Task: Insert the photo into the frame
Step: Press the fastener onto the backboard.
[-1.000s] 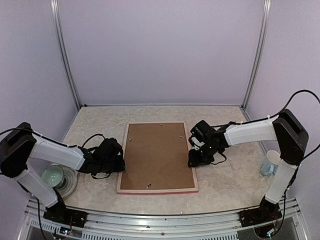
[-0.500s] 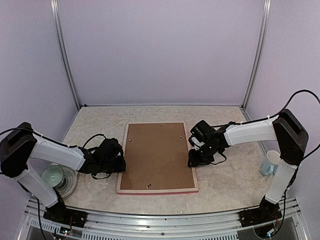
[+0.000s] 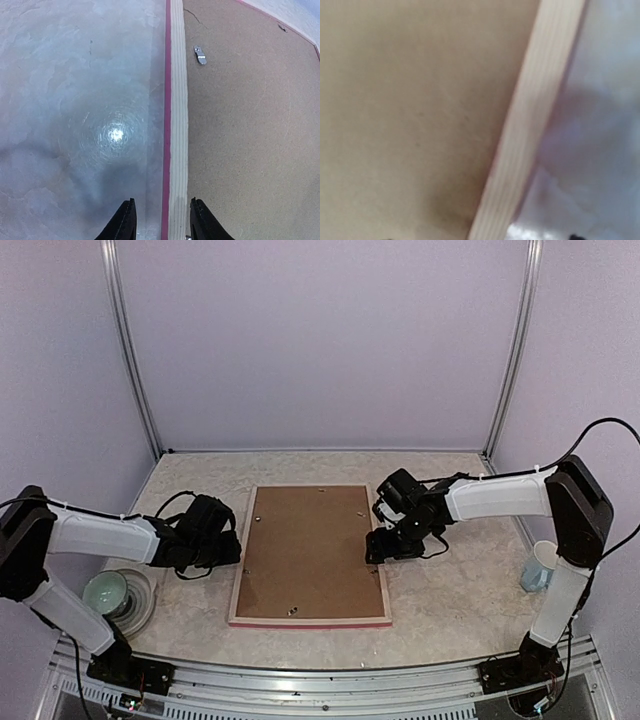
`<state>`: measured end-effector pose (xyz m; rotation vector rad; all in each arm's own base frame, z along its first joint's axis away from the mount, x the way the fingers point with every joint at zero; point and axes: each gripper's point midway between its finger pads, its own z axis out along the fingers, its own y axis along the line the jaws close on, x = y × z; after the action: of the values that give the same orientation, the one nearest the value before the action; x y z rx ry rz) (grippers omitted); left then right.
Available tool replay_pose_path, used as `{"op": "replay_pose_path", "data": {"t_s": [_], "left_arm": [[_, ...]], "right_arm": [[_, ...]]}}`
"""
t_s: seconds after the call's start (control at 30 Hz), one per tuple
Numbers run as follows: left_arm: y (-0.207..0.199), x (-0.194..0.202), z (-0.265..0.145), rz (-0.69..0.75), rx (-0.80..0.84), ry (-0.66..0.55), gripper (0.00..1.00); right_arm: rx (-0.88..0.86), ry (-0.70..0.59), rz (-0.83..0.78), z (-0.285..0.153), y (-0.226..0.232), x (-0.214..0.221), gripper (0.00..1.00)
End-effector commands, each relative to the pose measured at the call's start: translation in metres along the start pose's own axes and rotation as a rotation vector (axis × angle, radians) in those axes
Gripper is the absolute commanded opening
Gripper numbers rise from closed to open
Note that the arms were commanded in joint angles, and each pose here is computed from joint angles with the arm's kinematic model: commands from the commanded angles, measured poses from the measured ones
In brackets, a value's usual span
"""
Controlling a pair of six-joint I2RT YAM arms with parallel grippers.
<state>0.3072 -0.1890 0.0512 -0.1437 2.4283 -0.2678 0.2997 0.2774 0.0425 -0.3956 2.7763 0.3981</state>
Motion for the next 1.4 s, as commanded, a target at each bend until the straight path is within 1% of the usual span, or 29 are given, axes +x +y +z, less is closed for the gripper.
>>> {"op": "replay_pose_path", "data": {"t_s": [0.0, 0.03, 0.07, 0.1, 0.23, 0.37, 0.5, 0.67, 0.8, 1.13, 1.37], "left_arm": [[-0.004, -0.028, -0.011, -0.008, 0.000, -0.052, 0.39], [-0.004, -0.032, -0.012, -0.014, -0.001, -0.060, 0.40], [-0.004, -0.036, -0.013, -0.021, 0.000, -0.067, 0.40], [-0.004, -0.040, -0.014, -0.027, 0.000, -0.075, 0.40], [-0.002, -0.057, -0.014, -0.053, -0.010, -0.110, 0.43], [0.000, -0.073, -0.010, -0.076, -0.017, -0.130, 0.46], [0.000, -0.087, 0.001, -0.078, -0.037, -0.132, 0.47], [-0.004, -0.098, 0.017, -0.060, -0.071, -0.133, 0.47], [-0.012, -0.107, 0.036, -0.023, -0.091, -0.122, 0.47], [-0.012, -0.101, 0.091, 0.025, -0.127, -0.036, 0.47], [-0.011, -0.096, 0.115, 0.024, -0.122, 0.003, 0.46]], "right_arm": [[0.012, -0.051, -0.021, -0.022, -0.003, -0.021, 0.85], [0.018, -0.060, -0.027, -0.026, -0.004, -0.025, 0.93], [0.021, -0.072, -0.034, -0.031, -0.004, -0.030, 0.98], [0.026, -0.085, -0.042, -0.036, -0.005, -0.035, 0.99], [0.056, -0.145, -0.067, -0.056, -0.010, -0.058, 0.99], [0.020, -0.194, -0.056, -0.070, -0.016, -0.082, 0.99], [-0.012, -0.245, -0.034, -0.082, -0.025, -0.105, 0.99], [-0.005, -0.278, -0.021, -0.082, -0.038, -0.128, 0.99], [-0.007, -0.282, -0.017, -0.071, -0.044, -0.142, 0.99], [-0.020, -0.259, -0.016, -0.048, -0.045, -0.143, 0.99], [-0.036, -0.256, -0.009, -0.045, -0.044, -0.136, 0.99]]}}
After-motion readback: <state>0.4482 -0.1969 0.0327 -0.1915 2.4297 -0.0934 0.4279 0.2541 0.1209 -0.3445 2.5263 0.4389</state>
